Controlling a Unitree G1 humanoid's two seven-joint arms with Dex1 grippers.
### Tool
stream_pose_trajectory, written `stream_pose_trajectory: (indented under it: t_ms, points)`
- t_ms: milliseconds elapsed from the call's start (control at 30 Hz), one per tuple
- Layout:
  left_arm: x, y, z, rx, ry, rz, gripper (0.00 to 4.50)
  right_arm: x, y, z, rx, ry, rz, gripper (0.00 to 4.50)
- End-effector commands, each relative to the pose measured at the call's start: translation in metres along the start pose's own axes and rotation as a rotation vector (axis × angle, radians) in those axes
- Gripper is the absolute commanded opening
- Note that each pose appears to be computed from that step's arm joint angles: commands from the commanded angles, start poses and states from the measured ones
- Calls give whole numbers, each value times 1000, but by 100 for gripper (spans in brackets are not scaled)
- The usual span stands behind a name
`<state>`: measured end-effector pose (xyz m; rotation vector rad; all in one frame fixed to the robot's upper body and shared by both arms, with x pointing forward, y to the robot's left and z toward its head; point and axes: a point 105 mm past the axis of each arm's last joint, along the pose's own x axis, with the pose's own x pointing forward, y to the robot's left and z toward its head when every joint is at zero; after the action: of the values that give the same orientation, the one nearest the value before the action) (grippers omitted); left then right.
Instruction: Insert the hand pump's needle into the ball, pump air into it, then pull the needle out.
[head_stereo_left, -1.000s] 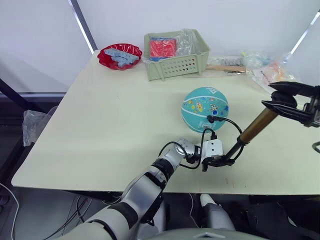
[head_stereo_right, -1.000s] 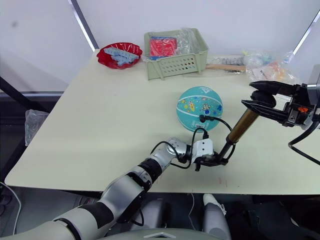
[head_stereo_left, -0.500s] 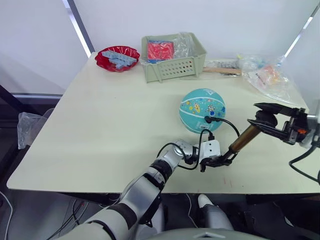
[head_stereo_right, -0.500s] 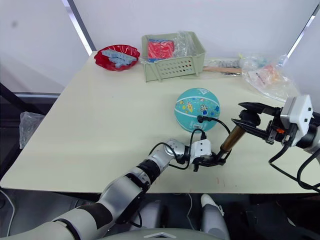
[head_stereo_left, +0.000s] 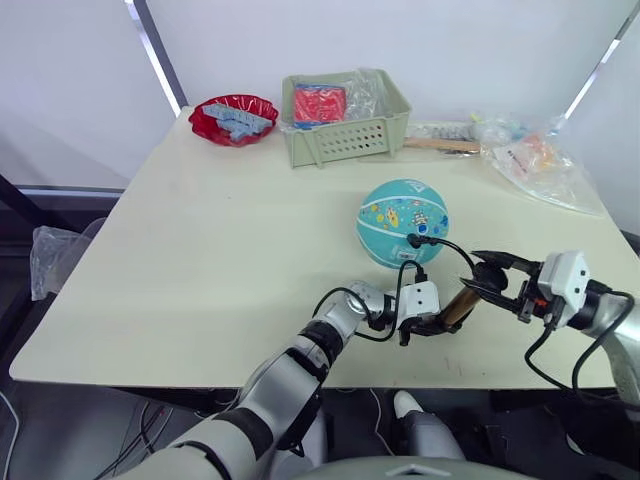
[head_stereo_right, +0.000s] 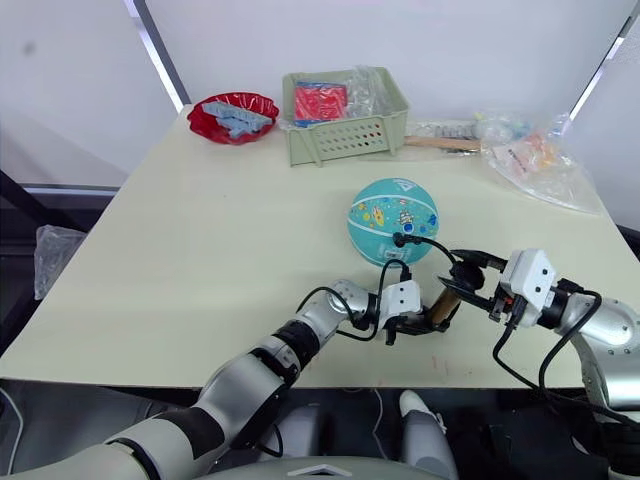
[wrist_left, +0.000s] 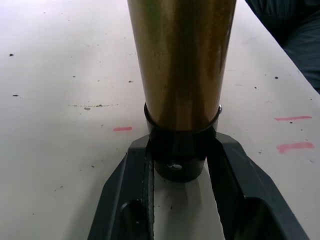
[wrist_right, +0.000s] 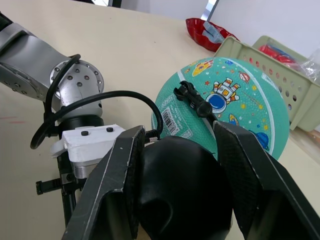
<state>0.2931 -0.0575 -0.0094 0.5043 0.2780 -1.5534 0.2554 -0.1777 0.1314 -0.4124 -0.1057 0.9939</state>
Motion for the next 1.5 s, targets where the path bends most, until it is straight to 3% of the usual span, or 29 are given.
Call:
stream_pose_trajectory:
  t_ms: [33,300,800,1000,1200,1500]
  points:
    - [-15,-32,-75,-141,270,-80,103,3,15,-13,141,19,57,168]
    - [-15,-32,-75,-139,271,-83,103,-7,-12,28,54,-27,25,168]
    - [-13,-34,-75,-136,270,-94,103,-49,-67,130,-131,-93,-87,168]
    - [-12,-35,-74,-138,268,-93,103,-54,-73,151,-156,-118,-100,168]
    - [-12,-35,-74,-140,267,-93,103,-47,-68,145,-130,-95,-59,168]
    - [-12,-33,-73,-138,268,-88,103,-29,-44,84,-7,12,26,168]
